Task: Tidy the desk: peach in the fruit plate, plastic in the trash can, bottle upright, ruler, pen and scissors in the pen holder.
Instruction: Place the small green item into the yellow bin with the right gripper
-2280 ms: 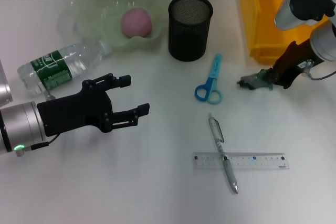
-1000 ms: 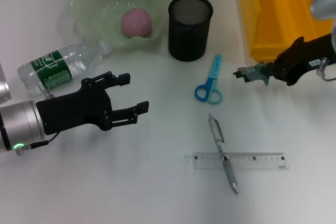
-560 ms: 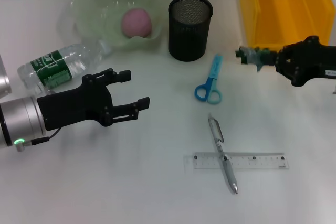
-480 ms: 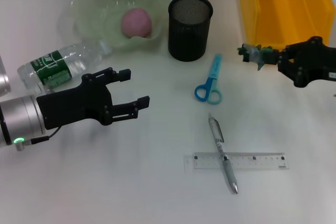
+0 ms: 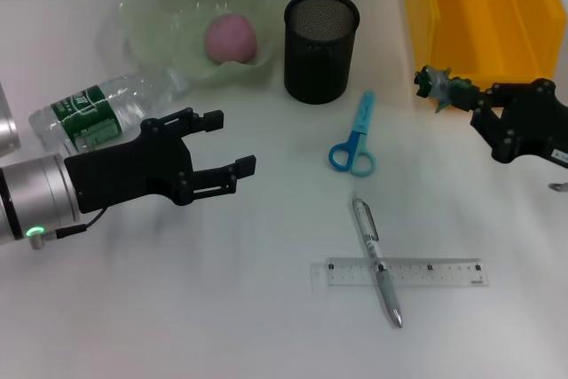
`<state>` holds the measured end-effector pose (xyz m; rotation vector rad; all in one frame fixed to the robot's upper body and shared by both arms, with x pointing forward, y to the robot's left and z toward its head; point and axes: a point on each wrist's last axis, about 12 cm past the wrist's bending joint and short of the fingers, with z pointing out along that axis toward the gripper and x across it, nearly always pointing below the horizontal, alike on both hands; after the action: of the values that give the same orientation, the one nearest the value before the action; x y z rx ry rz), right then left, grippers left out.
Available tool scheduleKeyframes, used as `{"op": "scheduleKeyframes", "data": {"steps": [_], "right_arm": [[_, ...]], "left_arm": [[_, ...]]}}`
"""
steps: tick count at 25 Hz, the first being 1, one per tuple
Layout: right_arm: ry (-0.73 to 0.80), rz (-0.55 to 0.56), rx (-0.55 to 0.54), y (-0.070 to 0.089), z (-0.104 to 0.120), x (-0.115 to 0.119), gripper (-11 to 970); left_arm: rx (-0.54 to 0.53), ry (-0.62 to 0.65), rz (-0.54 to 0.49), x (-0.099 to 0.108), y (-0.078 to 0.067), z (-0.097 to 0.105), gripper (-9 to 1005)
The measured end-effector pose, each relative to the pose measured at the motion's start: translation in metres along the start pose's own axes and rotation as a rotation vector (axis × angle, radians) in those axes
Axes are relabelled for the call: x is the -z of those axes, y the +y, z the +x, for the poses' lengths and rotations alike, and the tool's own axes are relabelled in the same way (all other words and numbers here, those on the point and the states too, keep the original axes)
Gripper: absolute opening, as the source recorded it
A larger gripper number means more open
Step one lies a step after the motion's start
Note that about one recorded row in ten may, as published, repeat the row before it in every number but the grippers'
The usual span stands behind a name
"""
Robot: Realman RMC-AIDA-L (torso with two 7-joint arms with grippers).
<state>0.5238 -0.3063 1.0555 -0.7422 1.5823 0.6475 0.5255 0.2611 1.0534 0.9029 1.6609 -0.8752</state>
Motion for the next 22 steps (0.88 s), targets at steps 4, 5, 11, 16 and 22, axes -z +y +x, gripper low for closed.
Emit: {"op": "scheduleKeyframes", "data": {"steps": [4,5,11,16,22], "right_arm": [[-0.01,0.003,0.002,0.0037,0.0024,-0.002,-1],[-0.012,0.001,-0.001,0.0044,0.0026,-0.0023,-1],[-0.017,-0.004,-0.007,0.0062,0.0031,-0.0038,-1],[-0.025,0.008,-0.01,0.0057,0.0033,-0.0037,-1],[-0.105,0.178,-0.018,0.001,0.0066,-0.0089,0]], "left_arm": [[0.0,-0.006,-0.006,0.0,0.0004,-0.0001,822],[-0.001,-0.009,-0.007,0.0,0.0003,-0.0003,822],[-0.003,-0.007,-0.004,-0.0004,-0.0004,0.0003,821],[-0.002,-0.008,0.001,-0.0005,-0.0011,0.0003,821],[0.003,-0.009,0.001,0.0003,-0.0025,0.0019,820]]}}
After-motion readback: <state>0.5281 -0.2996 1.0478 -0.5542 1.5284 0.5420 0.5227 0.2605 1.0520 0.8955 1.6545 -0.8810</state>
